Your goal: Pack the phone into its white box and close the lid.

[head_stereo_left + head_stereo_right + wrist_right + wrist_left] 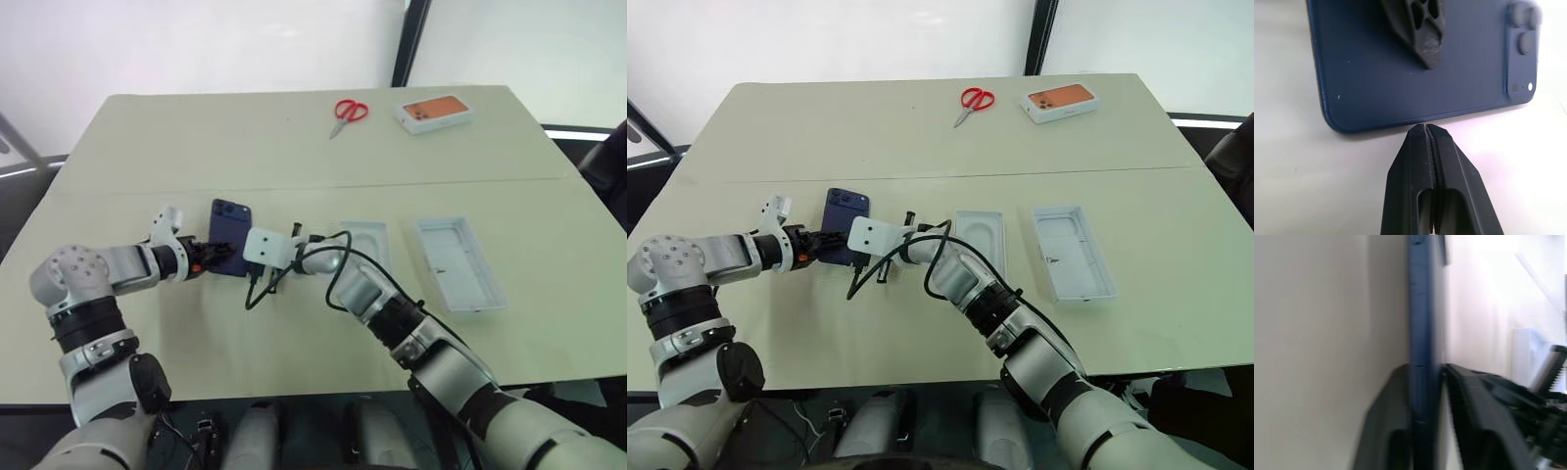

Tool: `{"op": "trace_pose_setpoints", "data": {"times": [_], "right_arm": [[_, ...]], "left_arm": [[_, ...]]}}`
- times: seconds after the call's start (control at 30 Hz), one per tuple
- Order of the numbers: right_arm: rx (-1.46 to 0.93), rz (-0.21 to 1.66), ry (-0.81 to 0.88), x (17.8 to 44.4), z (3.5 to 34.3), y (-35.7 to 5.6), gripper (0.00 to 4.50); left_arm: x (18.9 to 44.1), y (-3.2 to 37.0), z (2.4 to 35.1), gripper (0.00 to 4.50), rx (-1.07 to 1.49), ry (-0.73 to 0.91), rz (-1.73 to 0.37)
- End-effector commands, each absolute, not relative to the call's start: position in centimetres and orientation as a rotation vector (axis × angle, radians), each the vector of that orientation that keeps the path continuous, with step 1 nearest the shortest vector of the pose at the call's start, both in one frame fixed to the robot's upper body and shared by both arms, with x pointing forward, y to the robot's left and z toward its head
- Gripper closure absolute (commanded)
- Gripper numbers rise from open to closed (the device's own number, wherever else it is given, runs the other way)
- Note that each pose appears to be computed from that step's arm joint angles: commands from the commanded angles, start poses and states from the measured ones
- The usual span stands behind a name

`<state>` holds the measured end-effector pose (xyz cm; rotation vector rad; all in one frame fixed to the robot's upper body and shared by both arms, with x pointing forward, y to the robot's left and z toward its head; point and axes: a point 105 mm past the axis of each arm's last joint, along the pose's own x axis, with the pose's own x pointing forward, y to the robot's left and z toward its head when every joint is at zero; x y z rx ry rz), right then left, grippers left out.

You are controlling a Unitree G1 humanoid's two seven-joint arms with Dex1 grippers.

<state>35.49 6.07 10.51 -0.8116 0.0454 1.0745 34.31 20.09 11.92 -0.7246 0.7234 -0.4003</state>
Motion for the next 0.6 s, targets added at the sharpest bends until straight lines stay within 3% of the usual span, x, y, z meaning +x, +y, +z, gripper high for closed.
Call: {"op": "trace_pose_setpoints", "data": {"times": [0.03,0.3,0.43,0.6], "right_arm": [[-0.785,1.068,-0.031,35.2,13.0,5.6,4.5],[-0.62,1.202,-0.123,31.7,17.2,1.5,4.5],[-0.611,1.239,-0.104,30.3,17.5,-0.5,4.5],[-0.618,1.205,-0.066,30.1,17.4,-2.6,4.5]], "left_arm": [[34.3,20.4,12.4,3.4,-0.745,0.694,-0.392],[34.2,20.4,12.6,3.4,-0.779,0.668,-0.4],[34.1,20.1,12.7,4.43,-0.786,0.663,-0.42],[33.9,18.5,14.7,4.43,-0.793,0.58,-0.537]]}}
